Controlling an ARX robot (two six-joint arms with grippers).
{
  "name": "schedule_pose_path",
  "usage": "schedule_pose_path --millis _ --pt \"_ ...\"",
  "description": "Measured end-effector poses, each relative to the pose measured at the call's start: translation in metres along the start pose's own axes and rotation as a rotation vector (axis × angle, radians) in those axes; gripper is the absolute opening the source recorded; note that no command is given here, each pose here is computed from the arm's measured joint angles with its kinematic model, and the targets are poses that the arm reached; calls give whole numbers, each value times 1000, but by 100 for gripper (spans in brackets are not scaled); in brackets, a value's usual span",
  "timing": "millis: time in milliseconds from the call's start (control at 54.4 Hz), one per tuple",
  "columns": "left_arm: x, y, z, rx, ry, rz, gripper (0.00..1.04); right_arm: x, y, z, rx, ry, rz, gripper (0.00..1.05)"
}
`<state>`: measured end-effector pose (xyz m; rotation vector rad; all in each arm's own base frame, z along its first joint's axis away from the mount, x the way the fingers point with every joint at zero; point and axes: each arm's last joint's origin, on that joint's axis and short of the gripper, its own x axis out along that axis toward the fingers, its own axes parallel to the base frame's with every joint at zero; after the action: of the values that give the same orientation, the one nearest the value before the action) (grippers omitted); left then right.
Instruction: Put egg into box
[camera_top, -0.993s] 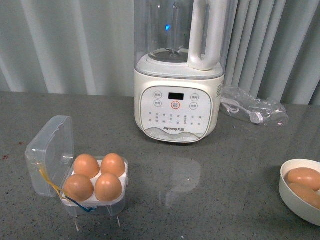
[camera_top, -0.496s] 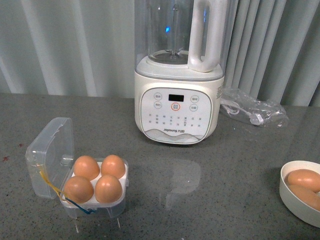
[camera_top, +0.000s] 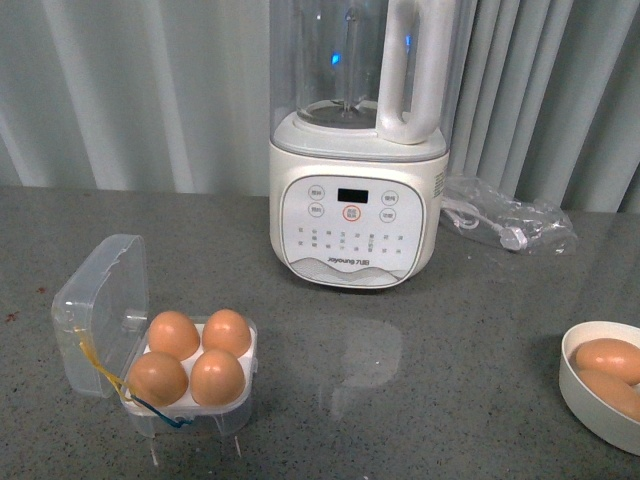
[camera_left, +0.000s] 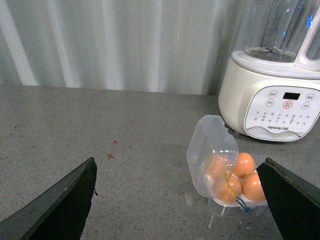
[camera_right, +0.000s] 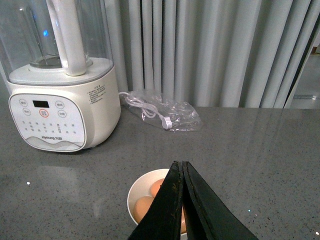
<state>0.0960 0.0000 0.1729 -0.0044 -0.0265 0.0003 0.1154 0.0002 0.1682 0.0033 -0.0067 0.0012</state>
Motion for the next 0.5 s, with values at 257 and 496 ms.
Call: schedule_pose_path --millis 257,496 --pt "0 0 0 0 0 0 98 -5 0 0 0 0 0 3" --pt "0 0 0 0 0 0 98 -15 0 -5 0 37 2 3"
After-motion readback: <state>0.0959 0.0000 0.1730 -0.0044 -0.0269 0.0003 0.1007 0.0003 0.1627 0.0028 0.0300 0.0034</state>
